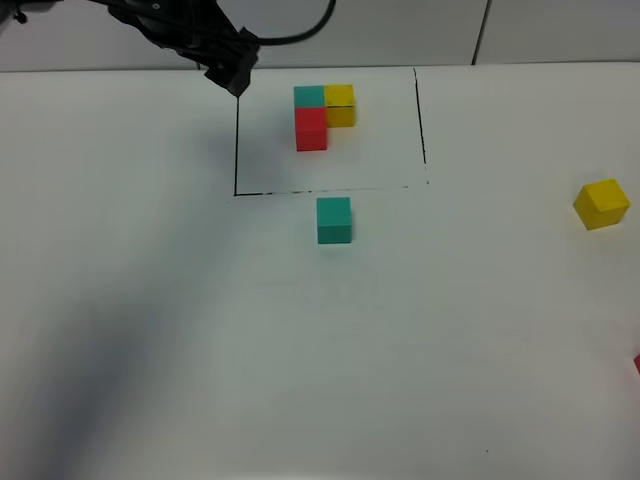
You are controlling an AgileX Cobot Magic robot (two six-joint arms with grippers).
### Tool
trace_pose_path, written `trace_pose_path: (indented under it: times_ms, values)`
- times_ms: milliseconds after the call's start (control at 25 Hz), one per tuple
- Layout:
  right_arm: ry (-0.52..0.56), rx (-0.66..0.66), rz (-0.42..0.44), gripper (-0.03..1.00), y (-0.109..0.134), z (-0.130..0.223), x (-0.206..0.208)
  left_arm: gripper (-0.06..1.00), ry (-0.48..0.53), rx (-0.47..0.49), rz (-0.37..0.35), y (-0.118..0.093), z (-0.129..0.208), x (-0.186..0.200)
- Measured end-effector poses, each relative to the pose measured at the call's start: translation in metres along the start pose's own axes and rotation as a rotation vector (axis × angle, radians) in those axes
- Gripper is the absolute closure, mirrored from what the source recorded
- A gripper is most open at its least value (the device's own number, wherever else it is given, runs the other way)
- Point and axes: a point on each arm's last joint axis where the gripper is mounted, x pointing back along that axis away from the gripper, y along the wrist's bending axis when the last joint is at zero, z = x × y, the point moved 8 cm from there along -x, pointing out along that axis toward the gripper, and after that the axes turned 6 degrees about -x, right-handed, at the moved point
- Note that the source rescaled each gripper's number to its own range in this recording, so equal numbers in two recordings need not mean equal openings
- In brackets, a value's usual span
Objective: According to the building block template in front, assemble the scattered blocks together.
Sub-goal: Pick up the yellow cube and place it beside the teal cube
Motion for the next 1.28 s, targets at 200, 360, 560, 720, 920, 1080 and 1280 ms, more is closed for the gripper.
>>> trace_pose_path:
  times_ms: [200,360,560,720,920,1080,1280]
  values:
    - [0.000,0.000,0.000,0.22,0.000,0.000,0.000,-0.01,-0.017,0.125,-0.026,0.024,0.009,0.013]
    - [0.000,0.000,0.000,0.22,0.000,0.000,0.000,0.00,0.012,0.157,-0.032,0.028,0.025,0.018]
    - [0.000,-0.001,0.000,0.22,0.000,0.000,0.000,0.00,0.087,0.198,-0.052,0.031,0.060,0.024]
    - [0.000,-0.001,0.000,0.22,0.000,0.000,0.000,0.02,0.138,0.251,-0.059,0.034,0.098,0.039]
    - [0.000,-0.001,0.000,0.22,0.000,0.000,0.000,0.04,0.127,0.330,-0.078,0.023,0.148,0.071]
    - [0.000,-0.001,0.000,0.22,0.000,0.000,0.000,0.04,0.043,0.368,-0.105,0.008,0.174,0.096]
    - [0.000,-0.001,0.000,0.22,0.000,0.000,0.000,0.05,-0.058,0.423,-0.135,-0.010,0.203,0.119]
